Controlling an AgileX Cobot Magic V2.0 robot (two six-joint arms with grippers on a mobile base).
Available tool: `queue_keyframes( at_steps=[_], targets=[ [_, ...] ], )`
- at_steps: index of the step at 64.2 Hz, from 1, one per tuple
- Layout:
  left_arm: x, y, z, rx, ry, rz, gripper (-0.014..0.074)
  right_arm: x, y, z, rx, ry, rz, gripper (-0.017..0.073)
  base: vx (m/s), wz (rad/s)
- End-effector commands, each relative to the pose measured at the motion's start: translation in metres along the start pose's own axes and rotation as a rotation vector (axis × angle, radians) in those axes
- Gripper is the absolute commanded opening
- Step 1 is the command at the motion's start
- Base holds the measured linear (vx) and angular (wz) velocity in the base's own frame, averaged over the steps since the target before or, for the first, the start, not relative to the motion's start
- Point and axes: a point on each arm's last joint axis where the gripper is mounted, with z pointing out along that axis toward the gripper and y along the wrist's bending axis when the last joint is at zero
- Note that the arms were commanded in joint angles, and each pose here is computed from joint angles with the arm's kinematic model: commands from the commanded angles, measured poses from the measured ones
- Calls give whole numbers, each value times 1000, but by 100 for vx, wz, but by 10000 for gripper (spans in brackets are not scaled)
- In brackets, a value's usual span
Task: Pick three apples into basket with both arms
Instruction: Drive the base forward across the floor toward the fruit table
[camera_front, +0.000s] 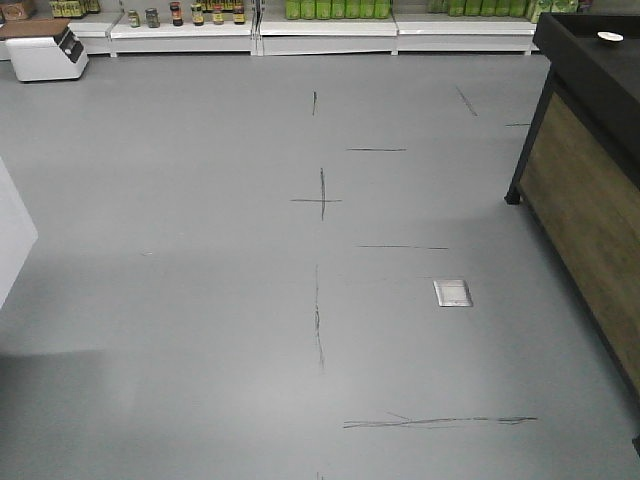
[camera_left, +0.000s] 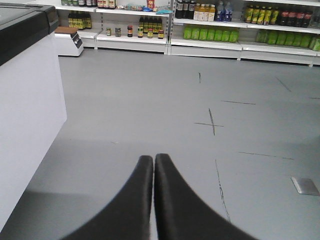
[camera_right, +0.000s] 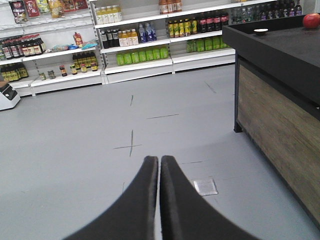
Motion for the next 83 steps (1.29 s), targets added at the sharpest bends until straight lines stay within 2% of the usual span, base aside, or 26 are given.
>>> queue_keyframes(
  at_steps=[1,83],
  targets=[
    [0,0,1,2,-63,-17,-6,-2,1,0,-11,-69,-15,-1,0,0],
    [0,0,1,2,-63,-17,-6,-2,1,0,-11,-69,-15,-1,0,1]
  ],
)
